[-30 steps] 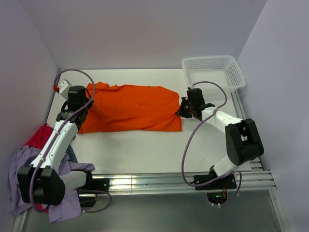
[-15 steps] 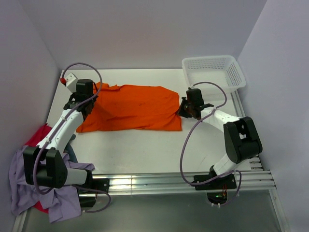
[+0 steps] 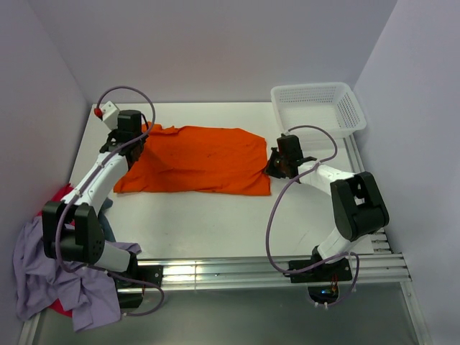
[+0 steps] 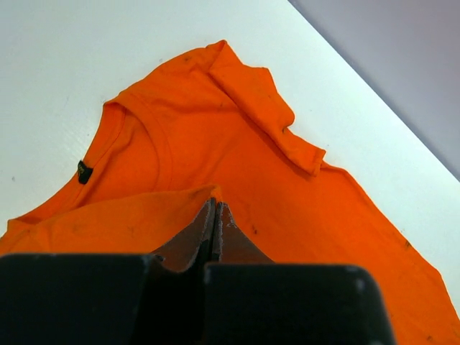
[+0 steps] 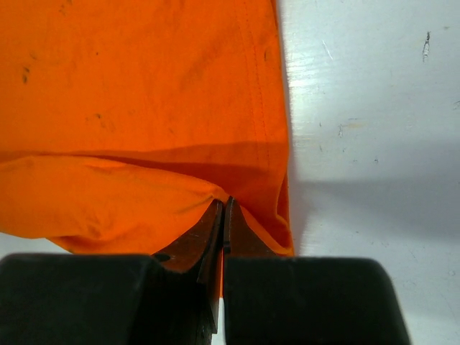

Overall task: Roll the t-shirts
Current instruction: Fold the tshirt

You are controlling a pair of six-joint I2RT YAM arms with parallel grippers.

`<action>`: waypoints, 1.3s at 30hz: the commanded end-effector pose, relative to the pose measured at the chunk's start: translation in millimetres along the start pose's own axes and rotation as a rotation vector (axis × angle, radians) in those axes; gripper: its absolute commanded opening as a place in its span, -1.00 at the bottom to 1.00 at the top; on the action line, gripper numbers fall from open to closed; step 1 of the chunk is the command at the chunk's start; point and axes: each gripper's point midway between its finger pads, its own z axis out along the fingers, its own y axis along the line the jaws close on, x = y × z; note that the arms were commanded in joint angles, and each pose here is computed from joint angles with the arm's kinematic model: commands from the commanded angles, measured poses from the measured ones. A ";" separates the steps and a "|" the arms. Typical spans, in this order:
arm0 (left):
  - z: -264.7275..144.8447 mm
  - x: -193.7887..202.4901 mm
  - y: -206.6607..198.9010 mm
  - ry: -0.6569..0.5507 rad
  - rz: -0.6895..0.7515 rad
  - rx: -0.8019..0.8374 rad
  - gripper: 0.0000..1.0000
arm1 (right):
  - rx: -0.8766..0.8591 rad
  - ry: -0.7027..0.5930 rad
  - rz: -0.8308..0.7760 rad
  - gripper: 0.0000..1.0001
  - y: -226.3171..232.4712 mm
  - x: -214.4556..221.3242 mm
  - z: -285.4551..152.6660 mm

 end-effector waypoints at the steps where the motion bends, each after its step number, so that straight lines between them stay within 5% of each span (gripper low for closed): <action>1: 0.5 -25.8 -22.4 -0.062 -0.018 0.048 -0.99 | -0.010 -0.076 0.007 -1.00 3.4 -19.6 -7.9; 28: 59.1 -18.3 -49.7 -0.055 0.079 -0.007 -0.99 | -0.013 -0.044 0.007 -0.95 6.6 -20.9 0.4; 31: 66.1 -12.9 -57.6 -0.038 0.089 0.018 -0.98 | -0.008 -0.040 0.006 -0.79 5.3 -19.6 0.0; 32: 69.7 -2.1 -57.4 0.004 0.128 0.023 -0.86 | -0.006 -0.042 0.006 -0.50 5.2 -20.2 -0.9; 34: 70.6 -2.9 -63.5 0.023 0.164 0.043 -0.64 | -0.006 -0.047 0.008 -0.32 4.9 -20.8 -3.5; 35: 71.6 -2.2 -62.9 0.024 0.187 0.045 -0.34 | -0.006 -0.053 0.009 -0.15 5.2 -21.2 -5.4; 36: 72.0 -3.3 -64.8 0.018 0.187 0.053 0.43 | -0.010 -0.063 0.009 -0.08 5.4 -21.5 -10.1; 37: 71.3 -3.2 -63.7 0.016 0.192 0.059 0.74 | -0.006 -0.068 0.011 -0.03 4.5 -21.5 -12.7; 39: 67.0 -10.8 -65.5 -0.001 0.180 0.076 0.91 | -0.013 -0.076 0.021 0.09 3.2 -17.2 -20.7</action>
